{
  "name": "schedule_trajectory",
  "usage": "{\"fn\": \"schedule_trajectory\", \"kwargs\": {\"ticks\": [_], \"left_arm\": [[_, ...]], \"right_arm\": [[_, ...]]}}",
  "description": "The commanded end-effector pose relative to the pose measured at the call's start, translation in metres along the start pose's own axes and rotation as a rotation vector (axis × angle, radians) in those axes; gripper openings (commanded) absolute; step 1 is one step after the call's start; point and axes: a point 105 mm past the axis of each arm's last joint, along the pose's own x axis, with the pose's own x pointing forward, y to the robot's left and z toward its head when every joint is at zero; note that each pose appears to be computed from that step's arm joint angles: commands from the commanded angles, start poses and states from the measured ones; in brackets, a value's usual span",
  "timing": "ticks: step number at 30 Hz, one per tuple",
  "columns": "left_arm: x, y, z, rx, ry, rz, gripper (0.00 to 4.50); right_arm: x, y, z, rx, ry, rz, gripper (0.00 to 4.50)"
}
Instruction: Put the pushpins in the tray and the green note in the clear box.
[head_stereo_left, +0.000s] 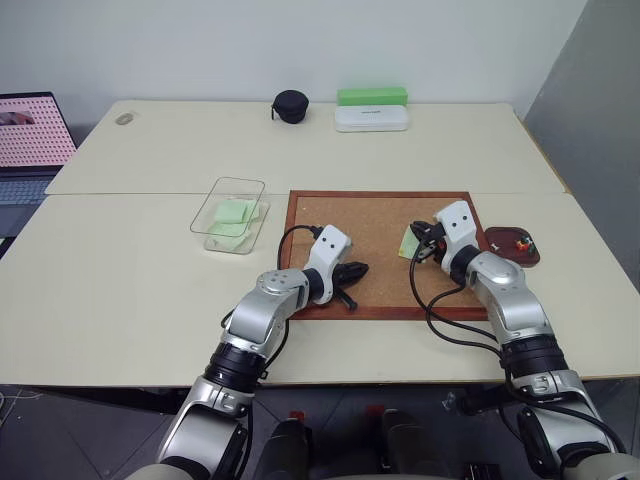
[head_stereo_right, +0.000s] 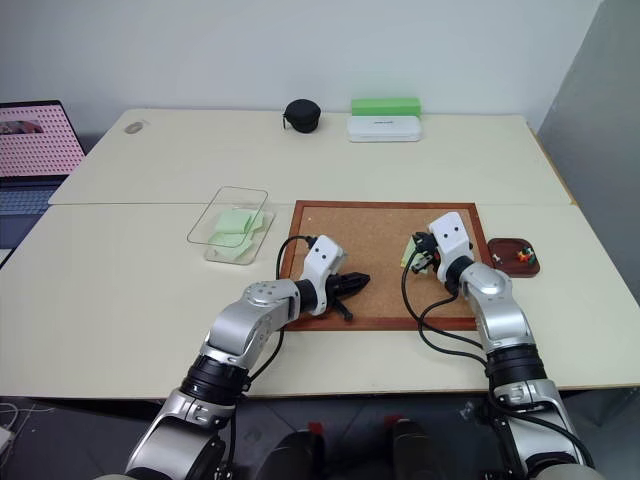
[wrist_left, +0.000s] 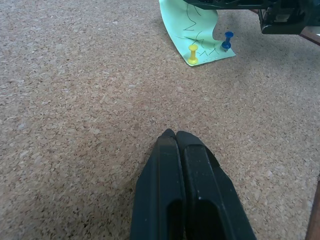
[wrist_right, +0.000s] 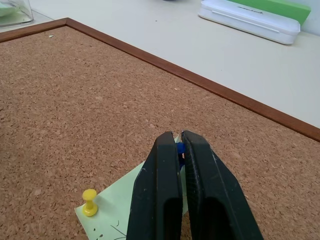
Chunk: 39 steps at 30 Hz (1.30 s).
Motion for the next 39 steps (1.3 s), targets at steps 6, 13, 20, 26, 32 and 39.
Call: {"fn": "schedule_trajectory", "kwargs": {"ticks": [6,13,20,26,32,39], "left_arm": [[-0.0006,-0.0021,-0.0072,0.007,0.027,0.005,0.00],[-0.0010,-0.0020,-0.0073,0.007,0.029,0.006,0.00],[-0.0017,-0.0020,-0.0072,0.008,0.029,0.007,0.00],[-0.0023,-0.0026,-0.0085,0.010,0.033,0.005,0.00],[-0.0028,-0.0019,-0.0093,0.010,0.035,0.007,0.00],[-0.0025,-0.0029,-0.0096,0.006,0.035,0.004,0.00]], "right_arm": [[0.0008,-0.0049,0.0128,-0.015,-0.041,-0.018,0.04],[0.0011,-0.0032,0.0127,-0.003,-0.042,-0.011,0.04],[0.0009,-0.0035,0.0119,-0.002,-0.039,-0.014,0.30],[0.0005,-0.0025,0.0101,-0.008,-0.035,-0.019,1.10],[0.0007,-0.0022,0.0094,-0.009,-0.034,-0.019,1.10],[0.0019,-0.0026,0.0071,-0.011,-0.025,-0.021,1.10]]}}
